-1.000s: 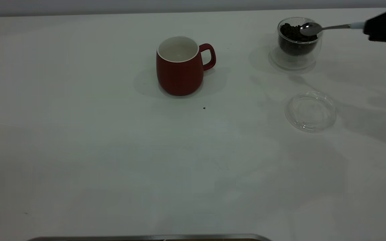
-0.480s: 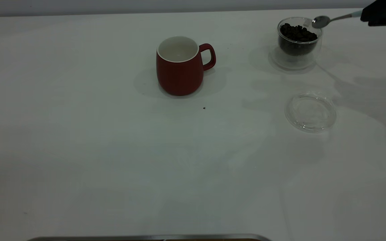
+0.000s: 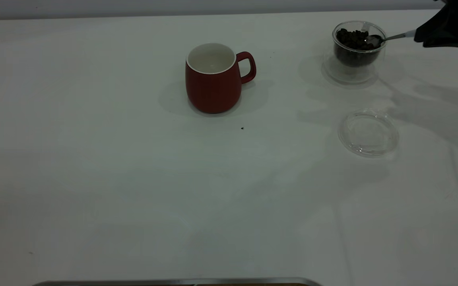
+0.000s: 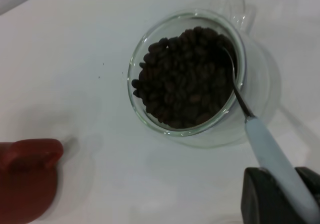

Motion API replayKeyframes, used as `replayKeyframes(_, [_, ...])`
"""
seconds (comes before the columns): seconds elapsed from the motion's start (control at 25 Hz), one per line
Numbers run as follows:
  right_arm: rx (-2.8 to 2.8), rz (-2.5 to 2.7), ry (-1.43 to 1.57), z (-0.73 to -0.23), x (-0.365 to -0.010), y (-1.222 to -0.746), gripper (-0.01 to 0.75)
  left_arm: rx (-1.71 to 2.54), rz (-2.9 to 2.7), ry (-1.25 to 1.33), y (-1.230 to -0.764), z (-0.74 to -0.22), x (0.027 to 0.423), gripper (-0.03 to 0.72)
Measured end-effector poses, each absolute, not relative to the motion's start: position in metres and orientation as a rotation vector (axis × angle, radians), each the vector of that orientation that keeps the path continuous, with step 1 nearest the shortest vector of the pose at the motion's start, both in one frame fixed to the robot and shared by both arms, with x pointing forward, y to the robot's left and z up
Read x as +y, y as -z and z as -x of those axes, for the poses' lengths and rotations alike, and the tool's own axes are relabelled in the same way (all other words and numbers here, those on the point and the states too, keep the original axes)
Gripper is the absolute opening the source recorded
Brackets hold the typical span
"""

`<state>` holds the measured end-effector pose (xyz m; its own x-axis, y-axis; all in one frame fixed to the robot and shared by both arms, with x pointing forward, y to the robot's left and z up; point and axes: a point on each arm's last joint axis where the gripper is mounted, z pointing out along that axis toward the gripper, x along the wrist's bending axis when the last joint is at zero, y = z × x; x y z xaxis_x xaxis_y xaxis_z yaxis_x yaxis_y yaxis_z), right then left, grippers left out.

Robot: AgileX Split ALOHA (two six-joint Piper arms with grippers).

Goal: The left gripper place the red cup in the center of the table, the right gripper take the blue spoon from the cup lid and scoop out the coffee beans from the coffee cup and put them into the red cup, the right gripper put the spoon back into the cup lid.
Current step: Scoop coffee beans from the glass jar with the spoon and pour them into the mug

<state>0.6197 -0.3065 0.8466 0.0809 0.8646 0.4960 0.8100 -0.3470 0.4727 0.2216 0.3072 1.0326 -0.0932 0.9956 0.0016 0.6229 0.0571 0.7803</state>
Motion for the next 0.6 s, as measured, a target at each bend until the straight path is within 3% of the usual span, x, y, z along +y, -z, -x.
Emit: replayKeyframes(0.6, [1.695, -2.465, -1.259, -0.617, -0.296, -0.825, 0.113, 1.777, -1.619, -0.854, -1.033, -0.222, 0.307, 0.532])
